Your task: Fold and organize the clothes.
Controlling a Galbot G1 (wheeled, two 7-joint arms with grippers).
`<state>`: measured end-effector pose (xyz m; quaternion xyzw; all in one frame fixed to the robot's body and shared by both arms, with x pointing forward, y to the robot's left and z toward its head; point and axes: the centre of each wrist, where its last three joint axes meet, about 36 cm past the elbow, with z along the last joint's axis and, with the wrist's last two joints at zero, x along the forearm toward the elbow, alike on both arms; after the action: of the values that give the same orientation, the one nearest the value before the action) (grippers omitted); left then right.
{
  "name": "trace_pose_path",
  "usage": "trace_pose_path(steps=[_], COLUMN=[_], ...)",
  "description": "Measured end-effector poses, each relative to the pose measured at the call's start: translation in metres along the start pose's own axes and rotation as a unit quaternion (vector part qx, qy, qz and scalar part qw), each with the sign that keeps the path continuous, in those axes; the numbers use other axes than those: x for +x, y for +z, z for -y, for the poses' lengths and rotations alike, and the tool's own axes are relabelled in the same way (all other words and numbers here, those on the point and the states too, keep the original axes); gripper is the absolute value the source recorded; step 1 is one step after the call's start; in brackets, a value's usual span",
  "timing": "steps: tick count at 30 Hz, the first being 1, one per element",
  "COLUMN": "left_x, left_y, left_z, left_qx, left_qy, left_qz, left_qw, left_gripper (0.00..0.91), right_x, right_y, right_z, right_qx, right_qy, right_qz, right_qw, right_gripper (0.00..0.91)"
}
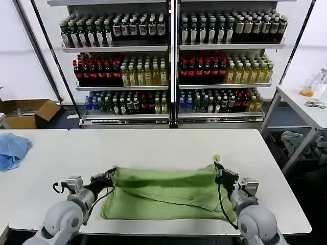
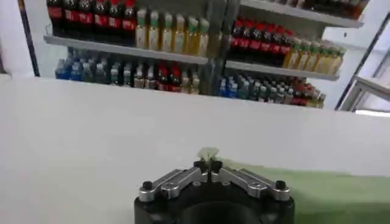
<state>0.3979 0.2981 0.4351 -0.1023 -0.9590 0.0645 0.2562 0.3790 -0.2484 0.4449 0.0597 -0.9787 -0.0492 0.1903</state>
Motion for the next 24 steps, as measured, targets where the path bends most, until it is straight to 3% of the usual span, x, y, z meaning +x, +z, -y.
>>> trace_pose_path(steps=[2, 3, 4, 5, 6, 20, 24], left_x=[0.001, 0.001, 0.001, 0.001, 0.001, 0.014, 0.018], left_y=[0.003, 0.005, 0.006, 0.008, 0.009, 0.023, 0.036], left_z=[0.001, 0.001, 0.002, 0.003, 0.003, 0.023, 0.035], left_qx=[-0.005, -0.008, -0.011, -0.014, -0.017, -0.047, -0.051], left_qy=[-0.001, -0.002, -0.001, -0.001, -0.001, -0.029, -0.048], left_qz=[-0.003, -0.005, -0.006, -0.007, -0.008, 0.021, 0.037], left_qw=[1.000, 1.000, 1.000, 1.000, 1.000, 0.998, 0.997], left_gripper=[0.020, 0.040, 0.484, 0.816, 0.907, 0.907, 0.907], right_x=[0.001, 0.002, 0.002, 0.003, 0.003, 0.024, 0.033], right_y=[0.003, 0.004, 0.005, 0.006, 0.007, 0.015, 0.017], right_z=[-0.001, -0.001, -0.001, -0.001, -0.001, -0.001, -0.001], right_qx=[0.000, 0.001, 0.001, 0.001, 0.002, 0.017, 0.015], right_qy=[0.002, 0.003, 0.004, 0.005, 0.006, 0.025, 0.032], right_qz=[-0.007, -0.010, -0.013, -0.016, -0.019, -0.006, -0.001], right_qw=[1.000, 1.000, 1.000, 1.000, 1.000, 1.000, 0.999], right_gripper=[0.000, 0.564, 0.907, 0.907, 0.907, 0.907, 0.907])
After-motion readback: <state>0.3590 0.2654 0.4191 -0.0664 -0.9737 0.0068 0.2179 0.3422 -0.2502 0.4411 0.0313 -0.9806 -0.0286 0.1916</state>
